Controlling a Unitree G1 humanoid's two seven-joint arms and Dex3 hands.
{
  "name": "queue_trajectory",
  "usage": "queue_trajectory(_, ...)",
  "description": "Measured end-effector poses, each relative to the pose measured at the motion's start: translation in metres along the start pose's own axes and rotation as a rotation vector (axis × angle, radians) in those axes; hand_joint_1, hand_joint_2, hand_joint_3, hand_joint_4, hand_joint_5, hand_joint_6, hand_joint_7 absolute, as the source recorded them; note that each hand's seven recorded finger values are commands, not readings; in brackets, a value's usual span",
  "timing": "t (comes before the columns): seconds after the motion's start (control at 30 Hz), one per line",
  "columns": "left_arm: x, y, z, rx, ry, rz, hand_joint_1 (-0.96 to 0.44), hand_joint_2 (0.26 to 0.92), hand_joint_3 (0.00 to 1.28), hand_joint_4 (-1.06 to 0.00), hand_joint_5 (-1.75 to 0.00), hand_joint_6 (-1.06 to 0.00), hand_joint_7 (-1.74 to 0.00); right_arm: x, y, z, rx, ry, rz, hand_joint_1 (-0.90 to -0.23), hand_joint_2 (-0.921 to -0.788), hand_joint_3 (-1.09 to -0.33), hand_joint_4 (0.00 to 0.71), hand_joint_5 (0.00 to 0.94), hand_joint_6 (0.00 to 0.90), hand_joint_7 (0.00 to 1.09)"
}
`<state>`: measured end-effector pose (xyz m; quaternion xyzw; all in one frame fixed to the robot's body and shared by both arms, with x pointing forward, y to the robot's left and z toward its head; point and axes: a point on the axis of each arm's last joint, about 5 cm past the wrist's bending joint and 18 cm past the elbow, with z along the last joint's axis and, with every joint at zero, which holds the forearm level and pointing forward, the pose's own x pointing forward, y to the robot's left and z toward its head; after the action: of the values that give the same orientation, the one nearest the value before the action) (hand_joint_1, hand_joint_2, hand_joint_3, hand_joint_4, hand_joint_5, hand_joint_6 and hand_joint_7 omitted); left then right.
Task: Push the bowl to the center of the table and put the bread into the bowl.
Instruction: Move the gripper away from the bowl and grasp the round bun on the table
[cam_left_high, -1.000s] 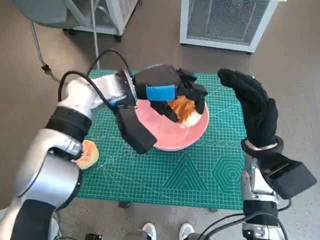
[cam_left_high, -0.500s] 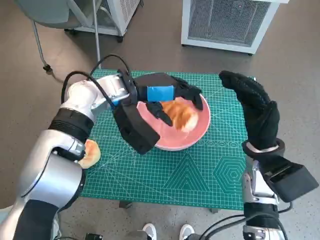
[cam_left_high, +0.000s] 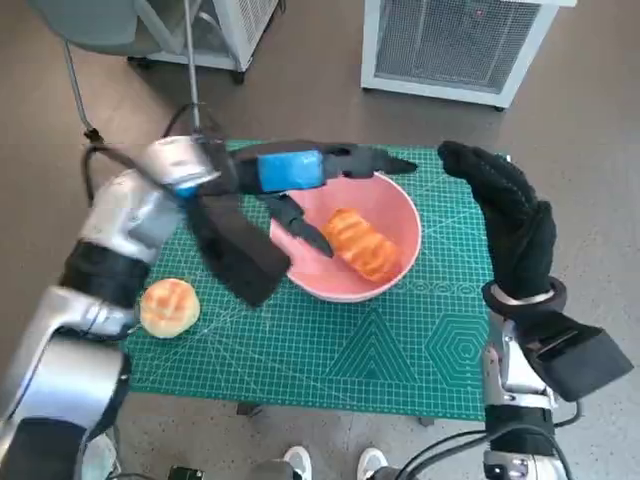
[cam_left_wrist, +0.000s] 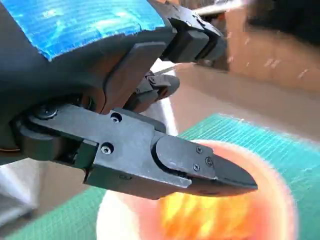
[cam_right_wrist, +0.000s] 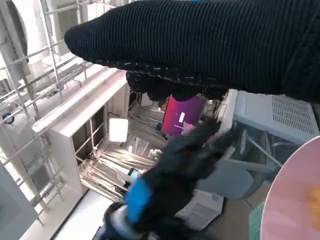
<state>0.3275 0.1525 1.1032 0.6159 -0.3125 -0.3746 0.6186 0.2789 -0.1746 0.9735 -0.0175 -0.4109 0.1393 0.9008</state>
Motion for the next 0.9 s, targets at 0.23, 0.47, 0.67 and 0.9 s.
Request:
queue_trajectory(0.23,-0.064,0.010,-0.010,-0.091,0.052,0.082,-0.28,0.767,0.00,-0.03,-0.01,-0.11,-0.17,0.0006,0.001,0.000,0.004,-0.004,0.005,-0.662,-0.921,-0.827,0.235,0.002,-0.001,0.66)
queue_trajectory(0.47,-0.128,0.000,-0.017,-0.070,0.237,0.065,-0.34,0.773,0.00,-0.03,0.00,-0.14,-0.13,0.0011,0.001,0.001,0.009,-0.007,0.017,-0.666,-0.921,-0.828,0.234,0.001,-0.001,0.66)
queue_trajectory(0.67,-0.160,-0.017,-0.017,-0.073,0.364,-0.018,-0.40,0.779,0.00,-0.03,0.00,-0.16,-0.10,0.0009,0.000,0.001,0.016,-0.003,0.026,-0.670,-0.921,-0.826,0.234,0.001,-0.001,0.66)
queue_trajectory(0.9,-0.179,-0.034,-0.016,-0.114,0.463,-0.095,-0.40,0.780,0.00,-0.04,0.00,-0.17,-0.08,0.0007,0.000,0.000,0.029,0.002,0.035,-0.663,-0.921,-0.823,0.236,0.002,-0.001,0.66)
